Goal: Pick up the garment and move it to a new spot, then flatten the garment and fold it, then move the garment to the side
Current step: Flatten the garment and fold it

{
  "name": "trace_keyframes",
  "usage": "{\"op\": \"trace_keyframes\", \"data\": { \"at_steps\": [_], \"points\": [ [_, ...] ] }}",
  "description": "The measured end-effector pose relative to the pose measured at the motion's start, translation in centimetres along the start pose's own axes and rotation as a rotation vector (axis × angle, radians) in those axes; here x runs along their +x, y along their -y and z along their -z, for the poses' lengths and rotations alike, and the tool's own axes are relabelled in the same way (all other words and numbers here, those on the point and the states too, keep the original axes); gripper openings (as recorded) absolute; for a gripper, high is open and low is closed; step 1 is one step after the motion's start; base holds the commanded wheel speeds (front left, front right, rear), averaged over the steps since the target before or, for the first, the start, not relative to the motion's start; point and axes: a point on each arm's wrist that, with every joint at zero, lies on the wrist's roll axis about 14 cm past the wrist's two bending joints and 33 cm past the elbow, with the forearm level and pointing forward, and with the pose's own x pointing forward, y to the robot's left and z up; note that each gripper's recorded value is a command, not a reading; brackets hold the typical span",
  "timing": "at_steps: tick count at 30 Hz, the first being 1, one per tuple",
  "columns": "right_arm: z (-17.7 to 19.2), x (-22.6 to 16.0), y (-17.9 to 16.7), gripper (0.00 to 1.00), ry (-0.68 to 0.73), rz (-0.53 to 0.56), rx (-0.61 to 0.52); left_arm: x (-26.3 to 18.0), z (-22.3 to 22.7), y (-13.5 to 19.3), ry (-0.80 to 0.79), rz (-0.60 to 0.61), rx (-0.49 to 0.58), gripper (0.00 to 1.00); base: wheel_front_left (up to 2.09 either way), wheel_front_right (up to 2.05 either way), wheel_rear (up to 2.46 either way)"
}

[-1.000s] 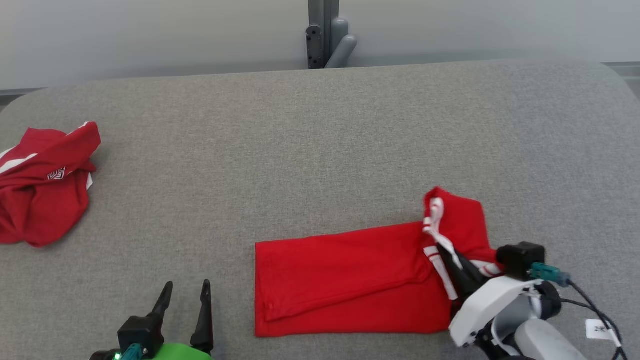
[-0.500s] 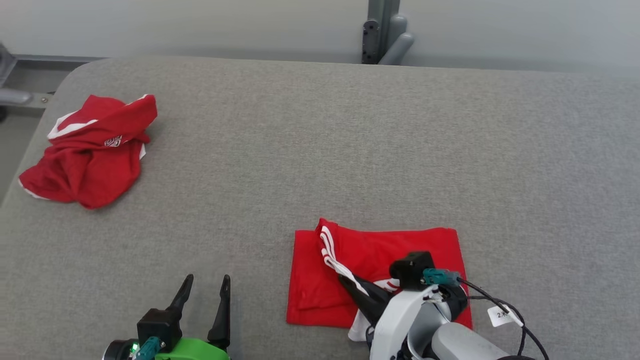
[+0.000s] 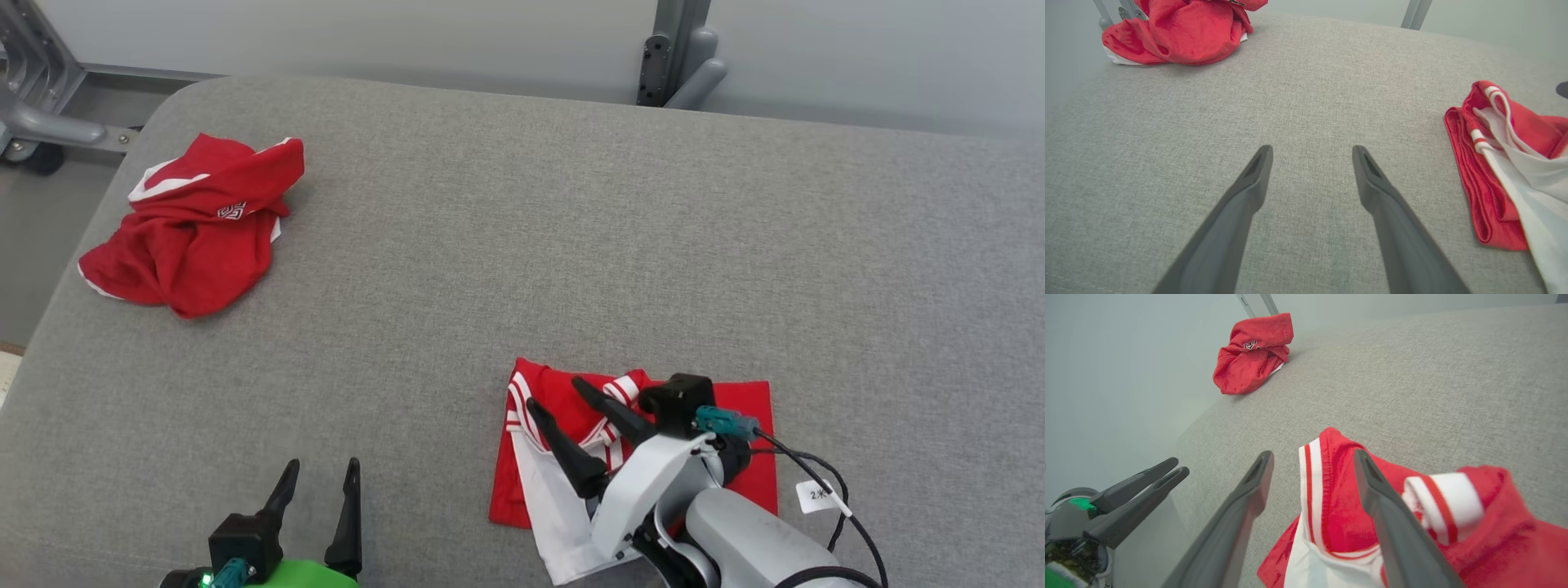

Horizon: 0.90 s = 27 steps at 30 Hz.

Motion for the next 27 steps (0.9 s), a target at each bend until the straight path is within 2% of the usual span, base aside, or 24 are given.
{"op": "trace_keyframes", "data": {
  "at_steps": [7,9,12,16,27],
  "points": [
    [-5.6,-2.1,4.5,1.0,0.179,0.13,-0.012,0.8,-0.7,0.7,0.02,0.021,0.002,1.0,0.0,0.0,0.0],
    [-6.3,-3.3,5.6,1.0,0.21,0.171,-0.011,1.0,-0.8,1.1,0.024,0.035,0.004,1.0,0.0,0.0,0.0],
    [-5.0,-5.1,6.6,1.0,0.19,0.215,-0.007,1.1,-0.8,1.7,0.024,0.054,0.005,1.0,0.0,0.0,0.0],
    [-3.2,-6.3,6.5,1.0,0.143,0.215,-0.017,1.3,-0.8,2.3,0.023,0.073,0.008,1.0,0.0,0.0,0.0],
    [-0.3,-4.8,5.8,1.0,0.021,0.157,-0.033,1.0,-0.2,1.6,0.004,0.048,0.003,1.0,0.0,0.0,0.0]
  ]
}}
